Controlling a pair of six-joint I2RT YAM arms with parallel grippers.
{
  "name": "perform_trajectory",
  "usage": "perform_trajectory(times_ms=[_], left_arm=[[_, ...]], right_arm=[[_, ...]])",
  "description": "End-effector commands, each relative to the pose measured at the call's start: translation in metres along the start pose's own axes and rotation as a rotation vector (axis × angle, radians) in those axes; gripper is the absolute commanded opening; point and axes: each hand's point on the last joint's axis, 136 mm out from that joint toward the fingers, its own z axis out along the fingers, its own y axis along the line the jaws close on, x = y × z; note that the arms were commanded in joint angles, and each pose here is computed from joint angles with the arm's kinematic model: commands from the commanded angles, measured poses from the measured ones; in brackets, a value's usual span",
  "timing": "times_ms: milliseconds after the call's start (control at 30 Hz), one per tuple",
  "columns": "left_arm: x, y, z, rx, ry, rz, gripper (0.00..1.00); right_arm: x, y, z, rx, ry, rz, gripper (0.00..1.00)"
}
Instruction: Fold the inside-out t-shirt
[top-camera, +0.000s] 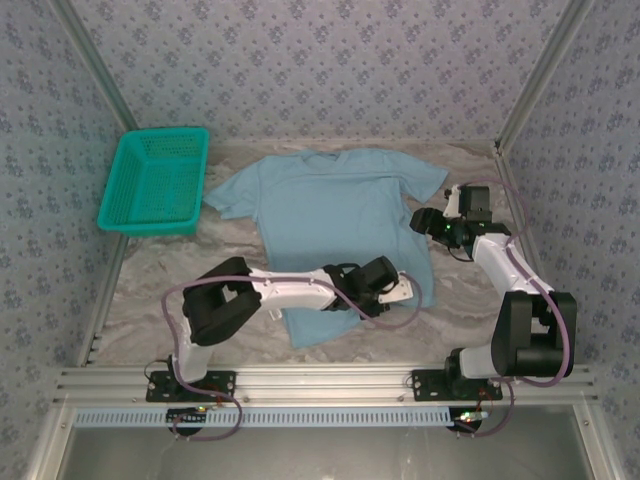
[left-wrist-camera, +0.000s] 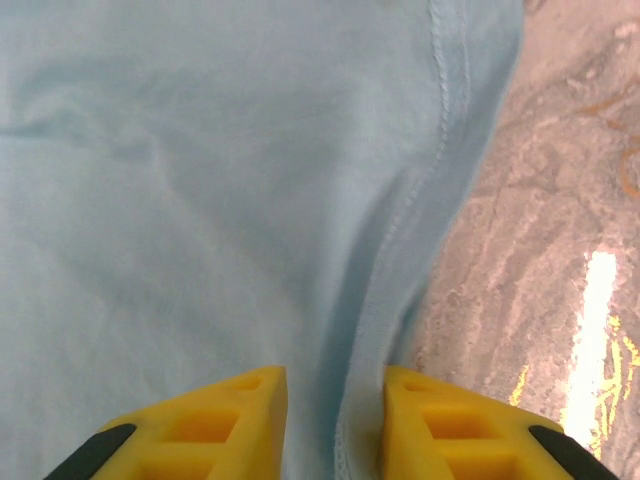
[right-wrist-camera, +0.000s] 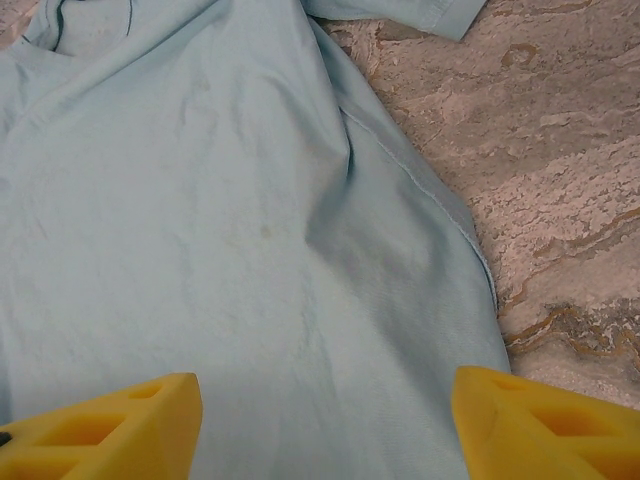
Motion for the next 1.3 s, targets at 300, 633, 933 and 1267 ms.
perform_trajectory(times_ms=[300,633,933,1267], left_arm=[[-0.001,-0.009,-0.003,0.121,0.007,-0.057,0.24],[0.005,-0.008,0.005,0.134,0.038,-0.065,0.09],[-0.019,0.062,-0.061,0.11,-0.161,-0.434,0.0],[-0.016,0.143,-0.117,-0.012,-0.248,-0.665,0.0]], right_arm=[[0.005,-0.002,0.0,-0.006,0.012,-0.012,0.69],[0.004,0.0,-0.002,-0.008,0.007,-0.012,0.69],[-0.001,0.033,-0.074,-0.052,-0.165,-0.054,0.68],[0.124,0.131,-0.08,-0.445,-0.038,-0.378,0.49]])
